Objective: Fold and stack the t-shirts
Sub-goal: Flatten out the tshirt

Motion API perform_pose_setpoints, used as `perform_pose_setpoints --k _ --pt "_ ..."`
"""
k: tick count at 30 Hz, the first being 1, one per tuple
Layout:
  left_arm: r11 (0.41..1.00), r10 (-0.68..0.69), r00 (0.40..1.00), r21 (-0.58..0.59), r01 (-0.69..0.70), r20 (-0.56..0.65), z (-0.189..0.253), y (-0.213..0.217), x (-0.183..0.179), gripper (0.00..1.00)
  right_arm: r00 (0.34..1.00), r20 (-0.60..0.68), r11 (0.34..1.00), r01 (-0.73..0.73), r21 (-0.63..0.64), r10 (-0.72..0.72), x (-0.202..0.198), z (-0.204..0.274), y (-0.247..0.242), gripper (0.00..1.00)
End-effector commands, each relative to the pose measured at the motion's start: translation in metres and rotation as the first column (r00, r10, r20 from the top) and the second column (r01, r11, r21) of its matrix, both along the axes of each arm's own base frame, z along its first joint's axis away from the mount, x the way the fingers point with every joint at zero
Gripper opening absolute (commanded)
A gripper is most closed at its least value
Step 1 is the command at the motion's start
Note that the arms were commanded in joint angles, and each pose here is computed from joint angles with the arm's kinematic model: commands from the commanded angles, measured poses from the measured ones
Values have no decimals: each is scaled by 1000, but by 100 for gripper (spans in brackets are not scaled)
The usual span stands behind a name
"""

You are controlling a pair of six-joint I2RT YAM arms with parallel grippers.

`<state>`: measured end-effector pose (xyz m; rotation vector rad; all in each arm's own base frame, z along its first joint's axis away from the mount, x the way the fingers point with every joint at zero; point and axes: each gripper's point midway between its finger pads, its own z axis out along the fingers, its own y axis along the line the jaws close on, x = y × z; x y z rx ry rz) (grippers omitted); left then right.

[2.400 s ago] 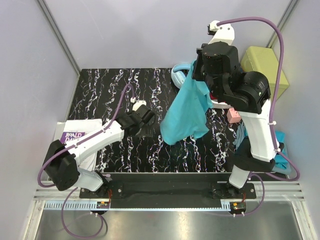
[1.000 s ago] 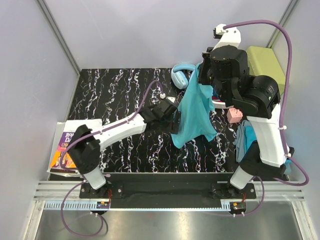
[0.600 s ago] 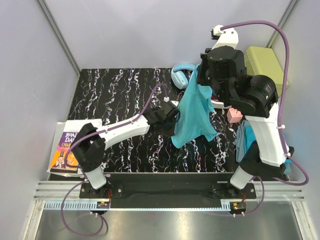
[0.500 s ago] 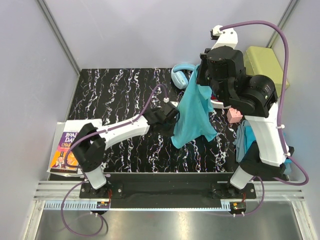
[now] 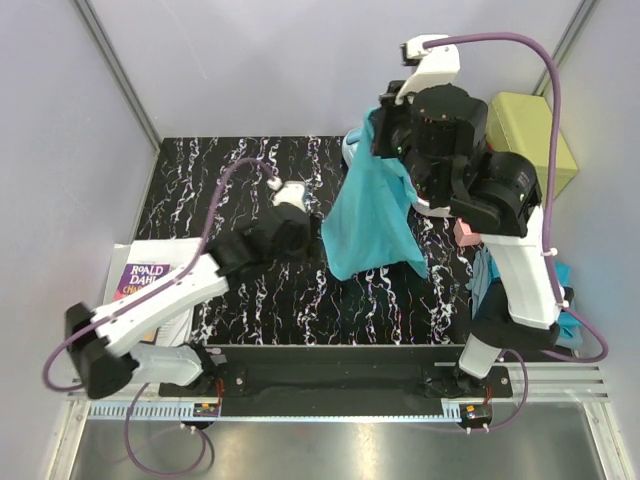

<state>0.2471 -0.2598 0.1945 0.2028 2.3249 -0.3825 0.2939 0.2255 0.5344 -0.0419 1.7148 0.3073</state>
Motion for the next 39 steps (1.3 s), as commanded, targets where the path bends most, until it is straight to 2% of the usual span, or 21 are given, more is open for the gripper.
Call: perform_pose_setpoints --k 1,4,12,13,15,16,17,21,23,25,30,36,39 --pt "996 89 989 -30 -86 119 32 31 1 70 964 254 989 -112 97 84 -36 76 18 0" --pt "995 102 987 -19 -101 120 31 42 -5 71 949 293 971 -173 166 119 -61 98 20 0" --pt "991 130 984 0 -131 125 28 61 -13 71 970 235 998 -60 21 54 -107 75 12 0" --pt "991 134 982 -6 -135 134 31 63 -14 71 973 231 998 -19 67 3 -109 80 5 0" --pt "990 139 979 3 -141 150 34 66 -12 71 968 250 1000 -13 4 11 -119 81 4 0" --pt "990 140 978 4 -142 155 36 67 -12 71 966 258 999 3 50 -16 -118 89 0 0" --pt "989 144 976 5 -147 165 39 68 -10 71 963 269 999 34 -15 -29 -116 89 -3 0" --pt "989 142 973 14 -147 184 47 69 -7 71 942 305 979 178 -99 -141 -79 90 11 0" --pt "989 144 971 15 -149 189 50 69 -6 71 933 324 970 206 -132 -154 -61 84 30 0" --pt "989 143 970 6 -147 194 53 71 -8 71 919 338 962 252 -108 -202 -38 88 23 0" --pt "990 139 968 -7 -141 209 58 76 -12 71 923 313 958 266 -103 -223 -1 65 37 0" --pt "992 127 971 -7 -128 202 53 80 -17 71 961 197 965 224 -139 -195 40 10 48 0" --pt "992 126 971 -22 -124 205 56 81 -20 71 972 165 975 190 -119 -169 53 -3 57 0"
